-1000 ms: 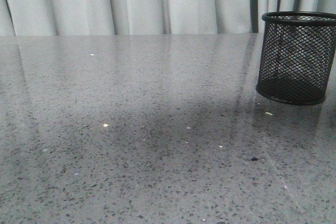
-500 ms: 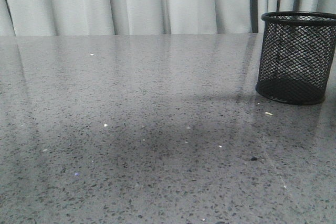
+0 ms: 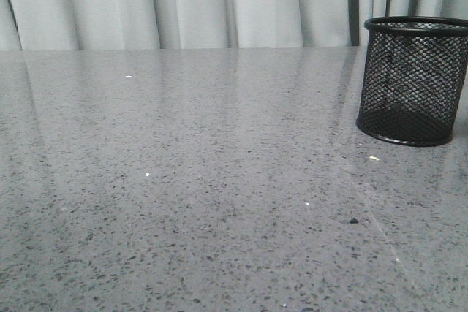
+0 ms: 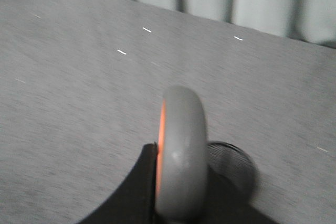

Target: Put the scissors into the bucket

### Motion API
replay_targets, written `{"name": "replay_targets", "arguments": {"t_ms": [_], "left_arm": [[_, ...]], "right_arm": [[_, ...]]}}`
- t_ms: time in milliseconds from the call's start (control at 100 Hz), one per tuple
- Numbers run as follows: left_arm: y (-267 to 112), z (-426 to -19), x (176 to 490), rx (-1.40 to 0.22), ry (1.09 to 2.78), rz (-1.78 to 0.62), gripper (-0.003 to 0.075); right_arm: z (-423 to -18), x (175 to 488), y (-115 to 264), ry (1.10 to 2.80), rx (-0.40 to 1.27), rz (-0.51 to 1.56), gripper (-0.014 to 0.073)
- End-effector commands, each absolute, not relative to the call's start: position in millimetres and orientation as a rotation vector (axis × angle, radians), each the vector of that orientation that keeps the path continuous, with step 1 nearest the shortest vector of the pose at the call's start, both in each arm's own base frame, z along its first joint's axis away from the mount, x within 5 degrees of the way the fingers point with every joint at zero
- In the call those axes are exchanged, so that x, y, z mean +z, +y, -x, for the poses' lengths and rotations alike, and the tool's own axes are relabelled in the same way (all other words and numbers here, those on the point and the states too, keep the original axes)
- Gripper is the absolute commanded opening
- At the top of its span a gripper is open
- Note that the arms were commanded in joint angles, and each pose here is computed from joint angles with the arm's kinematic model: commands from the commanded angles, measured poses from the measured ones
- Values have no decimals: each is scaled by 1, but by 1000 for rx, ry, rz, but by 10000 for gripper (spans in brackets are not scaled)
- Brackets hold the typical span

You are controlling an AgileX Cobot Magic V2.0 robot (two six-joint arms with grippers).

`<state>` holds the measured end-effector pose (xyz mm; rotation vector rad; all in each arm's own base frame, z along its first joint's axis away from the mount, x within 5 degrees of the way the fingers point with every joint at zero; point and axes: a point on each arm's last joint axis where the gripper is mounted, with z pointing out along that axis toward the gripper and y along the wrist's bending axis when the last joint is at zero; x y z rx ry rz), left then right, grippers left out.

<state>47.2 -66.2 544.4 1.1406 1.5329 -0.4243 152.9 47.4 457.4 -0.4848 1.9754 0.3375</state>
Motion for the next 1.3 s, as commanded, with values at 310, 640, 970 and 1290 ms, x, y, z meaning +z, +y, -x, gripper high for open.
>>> {"name": "replay_targets", "arguments": {"t_ms": [310,640,970,1290], "left_arm": [[-9,-8,502,-464,1546,-1072,-19],[-11,-9,480,-484,1616,-1064,-19],[-16,-13,473,-495,1648,-1062,-19],[-16,-13,472,-528,1680,-1022,-19]], "right_arm": [[-217,435,42,2117,224,438,-62],[-260,410,46,2174,229,413,-62],[-270,399,53,2205,248,434,-22],[-268,402,53,2198,255,433,415]]}}
